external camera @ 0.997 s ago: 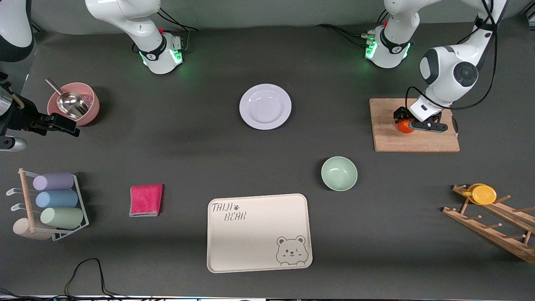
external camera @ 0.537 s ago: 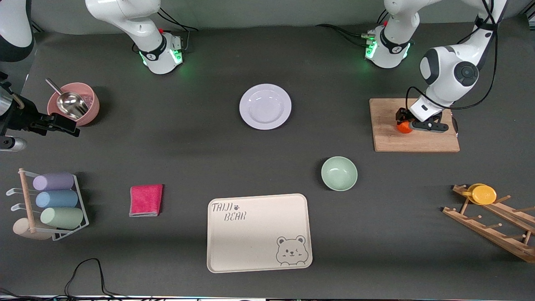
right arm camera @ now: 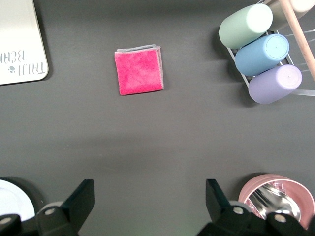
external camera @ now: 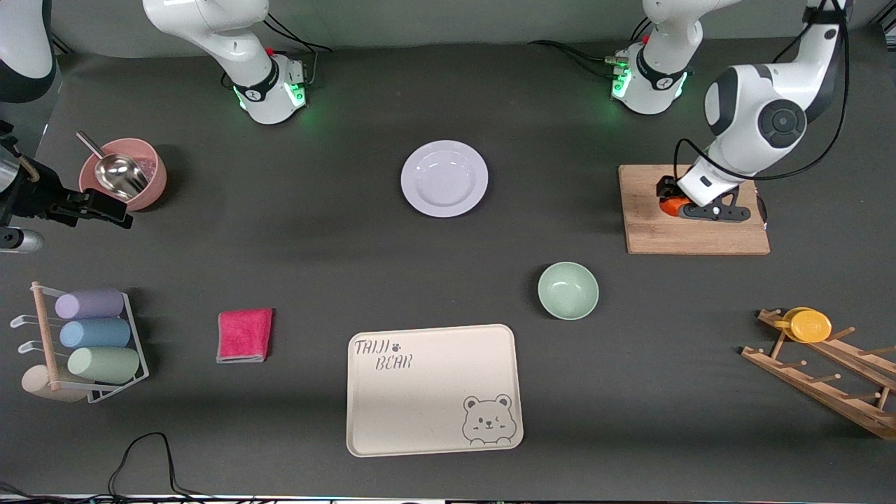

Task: Place orange and plate with both arms
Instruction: 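Lift the orange and carry it over the white plate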

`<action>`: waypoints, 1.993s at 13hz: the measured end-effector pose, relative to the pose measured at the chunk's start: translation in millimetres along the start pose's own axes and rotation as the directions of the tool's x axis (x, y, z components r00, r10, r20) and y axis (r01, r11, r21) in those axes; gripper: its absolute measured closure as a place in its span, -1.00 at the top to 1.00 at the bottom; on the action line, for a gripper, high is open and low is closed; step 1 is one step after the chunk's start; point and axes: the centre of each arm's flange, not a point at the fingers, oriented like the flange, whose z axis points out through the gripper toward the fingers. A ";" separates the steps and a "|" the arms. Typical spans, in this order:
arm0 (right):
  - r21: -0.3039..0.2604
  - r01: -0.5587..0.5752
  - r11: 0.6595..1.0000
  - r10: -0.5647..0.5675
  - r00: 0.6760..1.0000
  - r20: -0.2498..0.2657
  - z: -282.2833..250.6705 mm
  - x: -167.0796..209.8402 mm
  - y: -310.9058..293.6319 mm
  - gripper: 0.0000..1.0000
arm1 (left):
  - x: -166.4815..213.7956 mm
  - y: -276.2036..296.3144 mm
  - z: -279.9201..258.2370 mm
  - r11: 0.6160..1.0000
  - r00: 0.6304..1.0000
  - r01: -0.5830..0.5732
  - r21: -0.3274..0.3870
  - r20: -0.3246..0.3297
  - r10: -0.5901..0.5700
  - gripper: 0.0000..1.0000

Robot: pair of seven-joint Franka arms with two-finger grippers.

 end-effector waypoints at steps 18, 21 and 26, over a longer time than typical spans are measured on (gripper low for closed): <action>0.001 -0.007 1.000 0.007 1.000 -0.003 -1.6 -1.0 4.1 1.00 | -75.6 433.5 -29.9 0.963 0.968 0.242 -0.117 -0.039 -0.248 0.42; 0.001 -0.008 1.000 0.008 1.000 -0.003 -1.5 -1.0 4.6 1.00 | -72.4 470.1 24.7 0.968 0.969 0.243 -0.065 -0.039 -0.246 0.42; 0.001 -0.008 1.000 0.008 1.000 -0.003 -1.5 -0.9 4.6 1.00 | -66.8 492.1 79.1 0.975 0.977 0.211 -0.063 -0.009 -0.212 0.42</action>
